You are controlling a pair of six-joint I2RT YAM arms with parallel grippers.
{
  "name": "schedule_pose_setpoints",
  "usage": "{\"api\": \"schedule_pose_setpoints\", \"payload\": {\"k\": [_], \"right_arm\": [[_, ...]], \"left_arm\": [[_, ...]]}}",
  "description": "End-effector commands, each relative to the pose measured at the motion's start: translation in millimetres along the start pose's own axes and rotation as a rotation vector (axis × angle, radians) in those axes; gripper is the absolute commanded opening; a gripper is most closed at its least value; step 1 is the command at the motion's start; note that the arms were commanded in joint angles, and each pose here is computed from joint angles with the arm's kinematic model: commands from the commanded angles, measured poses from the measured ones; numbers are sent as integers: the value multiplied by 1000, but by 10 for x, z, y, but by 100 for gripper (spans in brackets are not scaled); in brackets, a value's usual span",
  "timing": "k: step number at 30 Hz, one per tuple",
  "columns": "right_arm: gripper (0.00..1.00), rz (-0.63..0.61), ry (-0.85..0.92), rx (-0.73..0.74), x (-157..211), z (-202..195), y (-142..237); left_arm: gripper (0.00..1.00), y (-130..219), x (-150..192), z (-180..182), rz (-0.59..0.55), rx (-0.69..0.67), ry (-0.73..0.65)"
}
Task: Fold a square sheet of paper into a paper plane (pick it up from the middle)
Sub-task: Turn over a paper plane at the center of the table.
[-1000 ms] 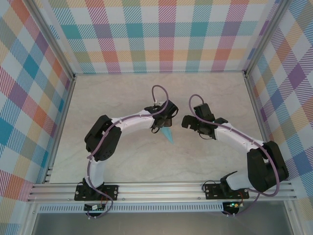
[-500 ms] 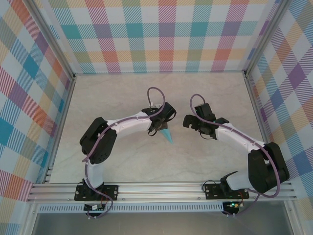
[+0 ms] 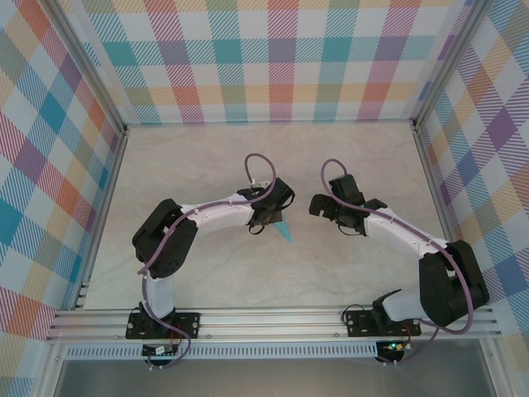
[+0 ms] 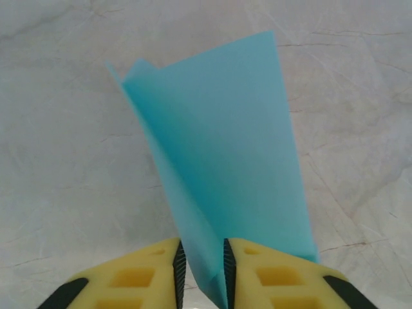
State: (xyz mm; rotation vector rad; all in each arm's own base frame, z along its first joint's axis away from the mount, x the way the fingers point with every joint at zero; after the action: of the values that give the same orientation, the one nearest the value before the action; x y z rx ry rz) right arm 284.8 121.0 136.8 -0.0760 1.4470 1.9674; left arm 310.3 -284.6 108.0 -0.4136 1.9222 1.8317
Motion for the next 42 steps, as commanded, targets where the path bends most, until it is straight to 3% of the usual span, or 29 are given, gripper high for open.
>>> {"api": "schedule_pose_setpoints", "payload": {"k": [1,7,16,24,28,34,37,42], "right_arm": [[100,15,4,4,30,-48,6],[100,20,4,7,35,-49,-7],[100,33,29,-40,49,3,4],[100,100,63,-245,121,225,125],[100,136,42,-288,148,280,172],[96,184,9,-350,199,344,281],[92,188,17,-368,232,377,343],[78,230,57,-320,371,430,290]], "left_arm": [[31,37,-19,-11,-17,32,29],[30,-18,8,24,-13,29,53],[5,142,-39,55,-68,85,97],[0,653,-166,23,-225,373,98],[0,721,-171,46,-269,529,120],[0,539,-99,115,-252,682,202],[0,381,-29,192,-228,677,227],[0,107,128,262,-170,654,256]]}}
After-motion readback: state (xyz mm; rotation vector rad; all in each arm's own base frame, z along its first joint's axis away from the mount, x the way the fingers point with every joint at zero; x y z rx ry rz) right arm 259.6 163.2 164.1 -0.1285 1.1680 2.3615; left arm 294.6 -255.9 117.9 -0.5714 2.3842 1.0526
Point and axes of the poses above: each hand's point on the last joint's axis, 136 mm out from that joint toward the fingers, its own y axis back along the fingers, its own z axis along the line the jaws close on, x = y × z, the point moved 6 cm from there along y, back along the fingers, and after that the axes turned 13 degrees about -y, right-handed, at the moved point
